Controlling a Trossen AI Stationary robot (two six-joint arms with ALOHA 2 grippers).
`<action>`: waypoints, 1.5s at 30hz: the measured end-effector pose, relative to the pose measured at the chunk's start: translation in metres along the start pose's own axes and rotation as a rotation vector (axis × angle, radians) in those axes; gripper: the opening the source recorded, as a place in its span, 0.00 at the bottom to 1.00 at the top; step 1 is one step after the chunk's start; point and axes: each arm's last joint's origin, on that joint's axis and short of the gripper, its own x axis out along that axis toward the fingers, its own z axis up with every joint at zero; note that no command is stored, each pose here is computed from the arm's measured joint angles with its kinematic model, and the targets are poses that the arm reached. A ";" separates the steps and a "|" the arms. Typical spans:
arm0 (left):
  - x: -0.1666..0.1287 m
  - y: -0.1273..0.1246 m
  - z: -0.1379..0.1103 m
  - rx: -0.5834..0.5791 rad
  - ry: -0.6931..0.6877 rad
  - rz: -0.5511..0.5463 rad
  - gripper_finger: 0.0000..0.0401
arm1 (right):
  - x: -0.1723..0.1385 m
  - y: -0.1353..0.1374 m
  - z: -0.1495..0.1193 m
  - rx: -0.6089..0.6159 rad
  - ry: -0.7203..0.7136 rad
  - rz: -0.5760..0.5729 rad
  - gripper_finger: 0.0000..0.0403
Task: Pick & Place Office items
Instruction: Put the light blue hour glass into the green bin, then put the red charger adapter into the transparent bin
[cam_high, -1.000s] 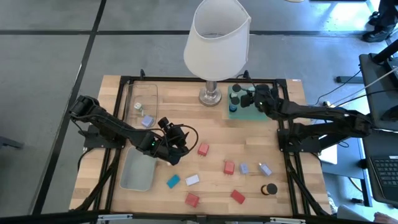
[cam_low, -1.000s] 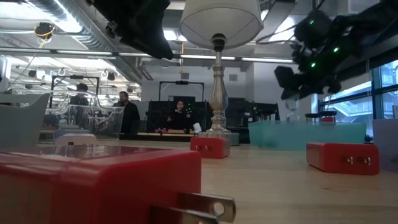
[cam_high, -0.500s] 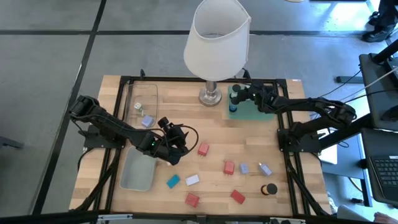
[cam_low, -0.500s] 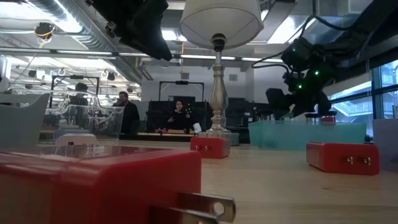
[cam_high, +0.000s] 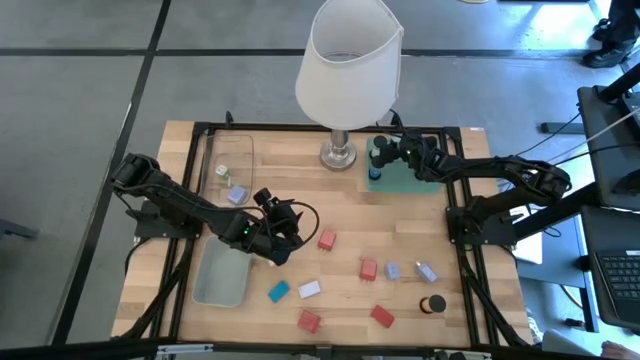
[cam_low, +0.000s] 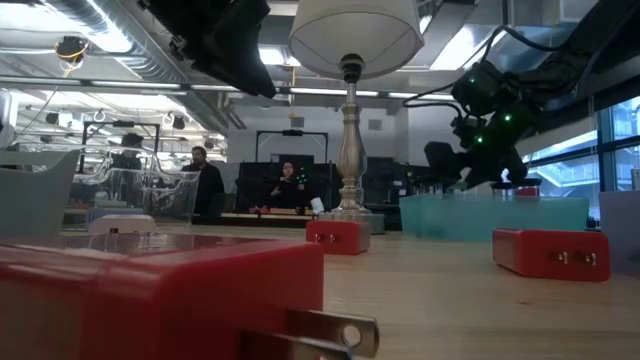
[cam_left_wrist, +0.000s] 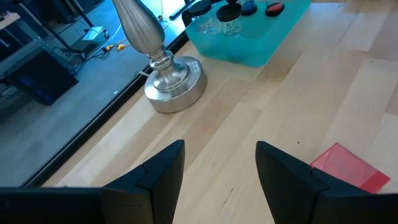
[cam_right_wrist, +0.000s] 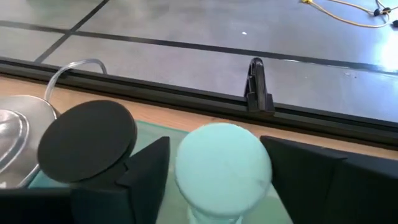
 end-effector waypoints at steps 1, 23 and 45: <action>0.000 0.000 0.000 0.001 0.000 0.000 0.48 | 0.000 0.000 0.000 0.004 -0.002 0.001 0.65; 0.001 0.002 -0.006 0.009 0.021 0.009 0.48 | -0.096 0.016 0.009 -0.103 0.185 0.772 0.84; 0.001 -0.002 -0.006 0.034 0.068 -0.081 0.48 | -0.215 0.049 -0.065 -0.202 0.235 1.022 0.84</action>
